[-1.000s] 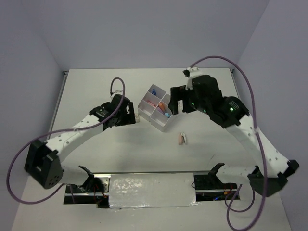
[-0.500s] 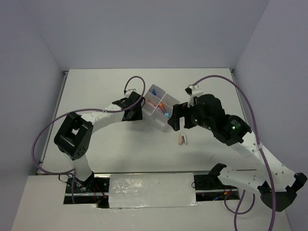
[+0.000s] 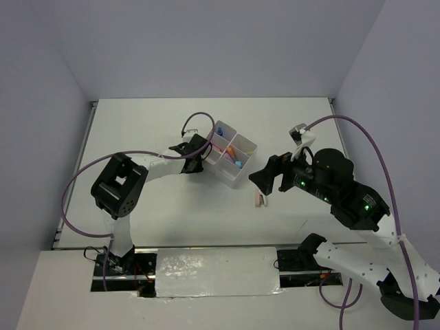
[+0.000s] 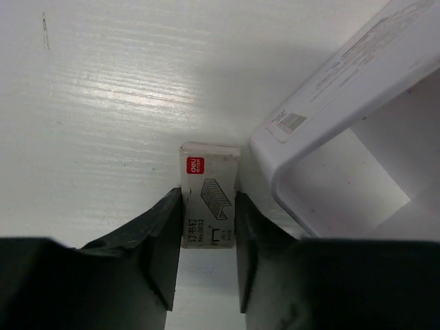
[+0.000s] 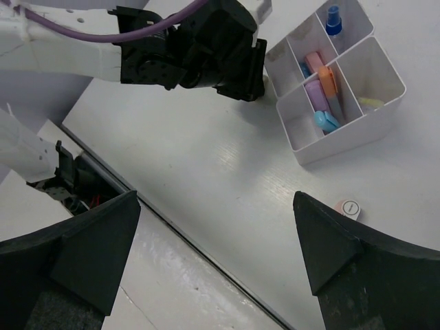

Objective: Sort the stationery into containers
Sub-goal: Pick up the stationery from the center of the board, then place the stationery in the storage box.

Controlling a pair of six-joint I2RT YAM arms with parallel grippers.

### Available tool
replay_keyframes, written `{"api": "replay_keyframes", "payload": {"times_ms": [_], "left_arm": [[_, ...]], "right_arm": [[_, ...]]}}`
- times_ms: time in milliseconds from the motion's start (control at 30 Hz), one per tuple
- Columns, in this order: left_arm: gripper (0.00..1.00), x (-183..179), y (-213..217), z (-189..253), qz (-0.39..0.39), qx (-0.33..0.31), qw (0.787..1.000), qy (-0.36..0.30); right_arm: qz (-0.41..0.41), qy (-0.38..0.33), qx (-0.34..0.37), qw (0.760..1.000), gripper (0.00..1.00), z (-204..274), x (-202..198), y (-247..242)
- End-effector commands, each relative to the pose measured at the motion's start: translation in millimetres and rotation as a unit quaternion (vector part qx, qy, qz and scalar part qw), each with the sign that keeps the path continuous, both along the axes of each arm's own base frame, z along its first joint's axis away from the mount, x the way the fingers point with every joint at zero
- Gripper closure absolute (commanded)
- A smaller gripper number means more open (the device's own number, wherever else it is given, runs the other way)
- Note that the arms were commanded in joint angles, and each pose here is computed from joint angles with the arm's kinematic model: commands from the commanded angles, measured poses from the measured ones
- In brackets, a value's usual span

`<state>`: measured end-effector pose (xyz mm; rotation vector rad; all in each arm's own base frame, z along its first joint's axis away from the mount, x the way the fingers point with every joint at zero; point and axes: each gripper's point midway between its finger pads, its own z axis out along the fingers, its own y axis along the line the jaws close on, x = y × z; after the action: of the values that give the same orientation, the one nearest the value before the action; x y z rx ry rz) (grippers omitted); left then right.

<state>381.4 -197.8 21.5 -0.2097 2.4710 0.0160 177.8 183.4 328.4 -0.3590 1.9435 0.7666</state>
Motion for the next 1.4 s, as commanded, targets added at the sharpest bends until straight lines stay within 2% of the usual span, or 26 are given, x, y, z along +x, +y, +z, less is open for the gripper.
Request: {"api": "replay_keyframes", "payload": {"times_ms": [0, 33, 100, 133, 233, 300, 333, 433, 500, 600, 733, 1000, 1133, 1333, 1367], "left_arm": [[0.61, 1.6, 7.1, -9.6, 0.02, 0.009, 1.0, -0.002], [0.75, -4.4, 11.1, -10.9, 0.03, 0.006, 1.0, 0.0], [0.84, -11.4, 18.1, -8.6, 0.047, 0.006, 0.999, -0.001], [0.93, -17.9, 22.9, -2.5, 0.06, -0.001, 0.998, -0.005], [1.0, -31.1, 33.9, 14.7, 0.091, -0.015, 0.996, -0.016], [1.0, -36.4, 30.5, 42.6, 0.105, -0.063, 0.992, -0.039], [1.0, -36.4, 30.5, 42.7, 0.105, -0.063, 0.992, -0.039], [1.0, -35.3, 11.9, 79.3, 0.096, -0.155, 0.98, -0.082], [1.0, -32.1, -5.8, 112.9, 0.071, -0.235, 0.961, -0.13], [1.0, -24.0, -19.4, 154.5, 0.057, -0.297, 0.937, -0.176], [0.96, -11.2, -27.5, 176.8, 0.05, -0.319, 0.924, -0.206], [0.89, 7.5, -52.0, 179.4, 0.052, -0.387, 0.896, -0.213], [0.89, 16.3, -56.1, 165.9, 0.073, -0.388, 0.897, -0.198], [0.76, 21.3, -52.8, 149.4, 0.092, -0.377, 0.901, -0.193], [0.71, 22.6, -53.4, 147.1, 0.094, -0.376, 0.902, -0.192]], "right_arm": [[0.016, -0.022, 0.026, 0.999, 0.0, 21.2, -5.7, 3.6], [0.019, -0.022, 0.027, 0.999, 0.0, 22.5, -7.1, 4.0], [0.018, -0.024, 0.031, 0.999, 0.0, 25.5, -7.7, 3.5], [0.019, -0.026, 0.032, 0.999, 0.0, 26.5, -7.8, 3.6], [0.02, -0.033, 0.037, 0.999, 0.0, 30.2, -9.0, 2.9], [0.015, -0.035, 0.037, 0.999, 0.0, 29.4, -6.4, 2.6], [0.014, -0.036, 0.038, 0.999, 0.0, 29.7, -6.1, 2.5], [0.018, -0.031, 0.038, 0.999, 0.0, 26.0, -4.9, 6.1], [0.018, -0.026, 0.037, 0.999, 0.0, 21.2, -3.9, 7.5], [0.011, -0.016, 0.028, 0.999, 0.0, 12.6, -1.2, 7.1], [0.007, -0.01, 0.024, 1.0, 0.0, 7.9, -0.3, 6.1], [0.001, -0.009, 0.015, 1.0, 0.0, 5.6, -1.9, 1.0], [-0.002, -0.009, 0.009, 1.0, 0.0, 2.8, -3.4, -2.5], [-0.006, -0.011, 0.003, 1.0, 0.0, -1.5, -3.4, -5.5], [-0.006, -0.009, 0.002, 1.0, 0.0, -3.4, -2.8, -5.3]]}}
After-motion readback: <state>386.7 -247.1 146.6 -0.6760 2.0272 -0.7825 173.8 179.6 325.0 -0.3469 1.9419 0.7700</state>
